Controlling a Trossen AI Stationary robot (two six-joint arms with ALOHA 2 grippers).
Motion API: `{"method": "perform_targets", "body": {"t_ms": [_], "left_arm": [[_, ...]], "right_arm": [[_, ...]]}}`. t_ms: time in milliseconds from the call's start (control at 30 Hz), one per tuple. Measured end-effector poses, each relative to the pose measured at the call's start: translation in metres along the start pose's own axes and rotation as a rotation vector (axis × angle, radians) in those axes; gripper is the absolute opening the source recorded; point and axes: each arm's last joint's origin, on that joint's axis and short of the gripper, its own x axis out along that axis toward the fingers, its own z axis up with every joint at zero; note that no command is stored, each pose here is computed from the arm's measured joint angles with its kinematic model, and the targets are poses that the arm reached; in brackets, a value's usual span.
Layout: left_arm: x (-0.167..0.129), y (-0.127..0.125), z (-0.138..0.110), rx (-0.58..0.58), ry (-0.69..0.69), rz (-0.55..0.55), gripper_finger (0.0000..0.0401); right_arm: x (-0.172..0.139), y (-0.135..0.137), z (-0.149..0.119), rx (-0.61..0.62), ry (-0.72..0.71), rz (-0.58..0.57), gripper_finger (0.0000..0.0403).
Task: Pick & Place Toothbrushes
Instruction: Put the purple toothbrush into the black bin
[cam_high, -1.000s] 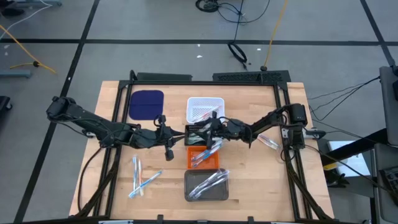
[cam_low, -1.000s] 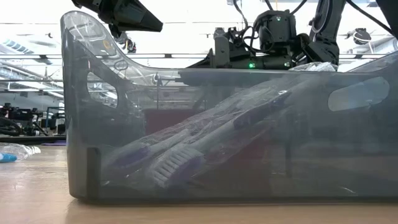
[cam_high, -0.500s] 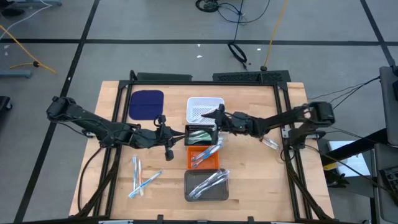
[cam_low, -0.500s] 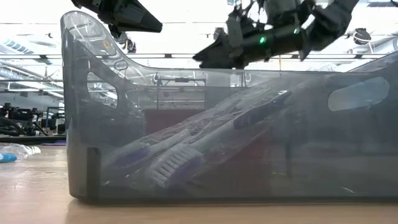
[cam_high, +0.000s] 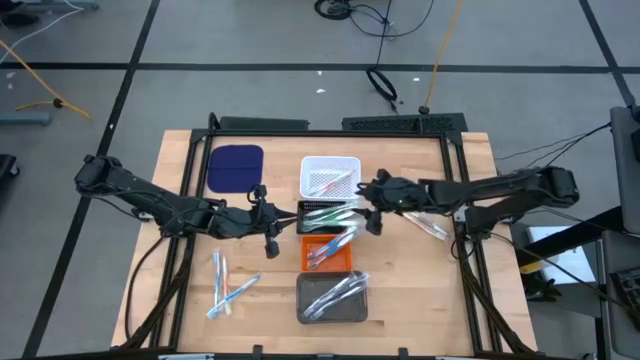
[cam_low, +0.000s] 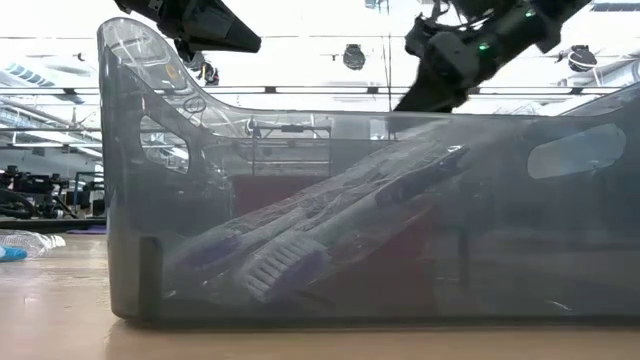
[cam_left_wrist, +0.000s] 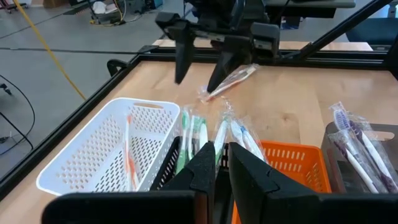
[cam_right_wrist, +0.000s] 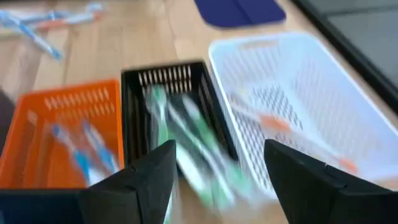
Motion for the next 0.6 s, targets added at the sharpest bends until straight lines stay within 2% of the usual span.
{"method": "perform_targets", "body": {"t_ms": [400,600], "left_arm": [[0.000,0.000,0.000,0.003,0.004,0.001,0.0047],[0.000,0.000,0.000,0.004,0.003,0.000,0.0047]], "right_arm": [[-0.041,-0.010,-0.027,0.105,0.325,-0.059,0.0207],[-0.053,-0.016,-0.049,0.174,0.553,-0.206,0.0199]]}}
